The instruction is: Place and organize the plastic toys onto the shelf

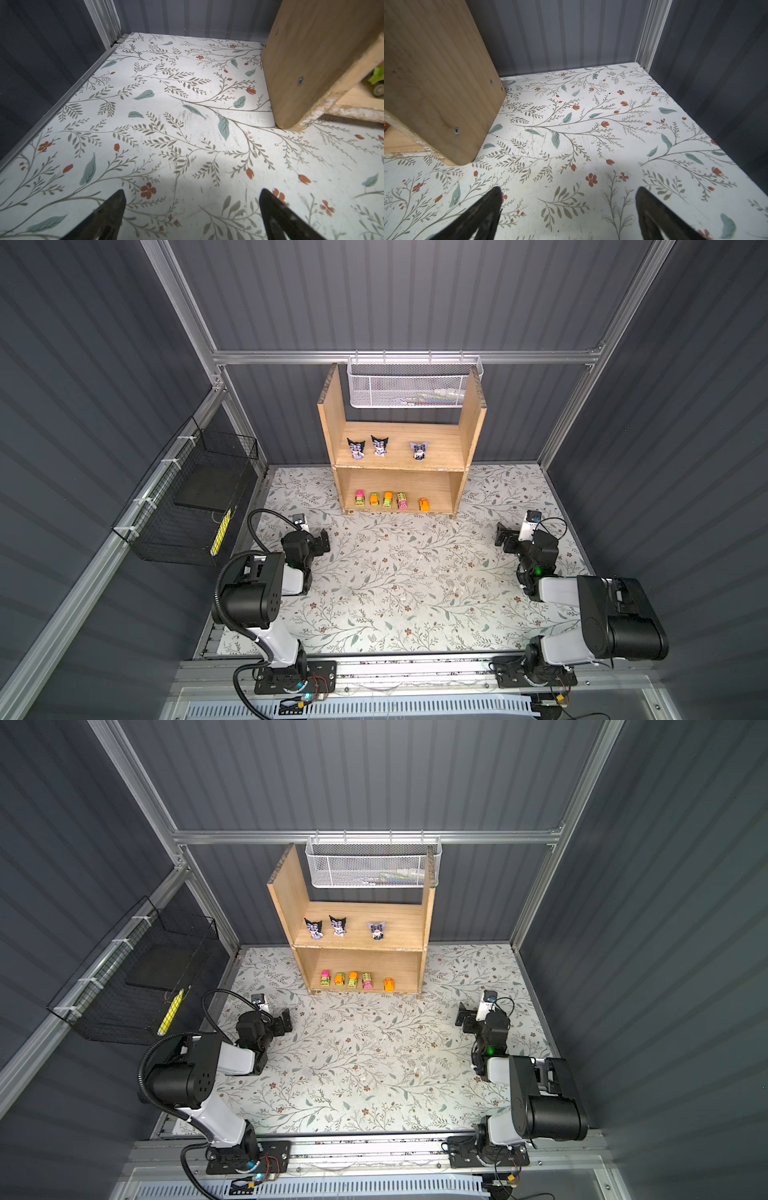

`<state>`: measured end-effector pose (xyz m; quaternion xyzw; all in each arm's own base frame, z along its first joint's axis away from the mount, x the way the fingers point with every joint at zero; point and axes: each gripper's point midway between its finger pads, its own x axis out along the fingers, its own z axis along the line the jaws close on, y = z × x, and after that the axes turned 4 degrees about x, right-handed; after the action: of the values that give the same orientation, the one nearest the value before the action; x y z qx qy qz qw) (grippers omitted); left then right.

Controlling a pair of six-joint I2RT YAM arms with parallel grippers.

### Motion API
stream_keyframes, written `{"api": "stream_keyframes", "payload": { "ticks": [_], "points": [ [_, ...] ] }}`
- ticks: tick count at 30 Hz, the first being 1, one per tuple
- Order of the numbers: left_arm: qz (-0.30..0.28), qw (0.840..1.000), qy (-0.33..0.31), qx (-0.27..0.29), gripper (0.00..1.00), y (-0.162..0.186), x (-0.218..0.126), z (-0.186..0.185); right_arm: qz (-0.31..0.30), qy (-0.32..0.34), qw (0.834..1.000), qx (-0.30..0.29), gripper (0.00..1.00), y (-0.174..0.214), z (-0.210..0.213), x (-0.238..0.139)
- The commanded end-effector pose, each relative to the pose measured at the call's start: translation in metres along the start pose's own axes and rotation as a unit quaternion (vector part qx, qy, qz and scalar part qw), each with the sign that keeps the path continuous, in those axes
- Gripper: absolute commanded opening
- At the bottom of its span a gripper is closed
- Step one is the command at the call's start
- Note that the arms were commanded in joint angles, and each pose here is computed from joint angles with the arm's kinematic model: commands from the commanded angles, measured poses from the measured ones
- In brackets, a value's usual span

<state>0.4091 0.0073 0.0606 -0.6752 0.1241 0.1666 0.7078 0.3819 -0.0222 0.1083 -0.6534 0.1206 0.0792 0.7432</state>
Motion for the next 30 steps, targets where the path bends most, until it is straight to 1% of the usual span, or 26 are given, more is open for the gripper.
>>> {"api": "stream_keyframes", "payload": {
  "ticks": [1, 7, 30],
  "points": [
    [-0.008, 1.000, 0.004, 0.009, 1.00, -0.006, 0.003, -0.002, -0.017, -0.005, 1.000, 0.001, 0.99, -0.011, 0.002, 0.002],
    [0.000, 0.999, 0.037, 0.026, 1.00, -0.005, 0.006, -0.014, -0.017, -0.003, 1.000, 0.001, 0.99, -0.011, 0.002, 0.002],
    [0.000, 0.999, 0.037, 0.026, 1.00, -0.005, 0.007, -0.014, -0.019, -0.002, 1.000, 0.001, 0.99, -0.011, 0.002, 0.002]
  ]
}}
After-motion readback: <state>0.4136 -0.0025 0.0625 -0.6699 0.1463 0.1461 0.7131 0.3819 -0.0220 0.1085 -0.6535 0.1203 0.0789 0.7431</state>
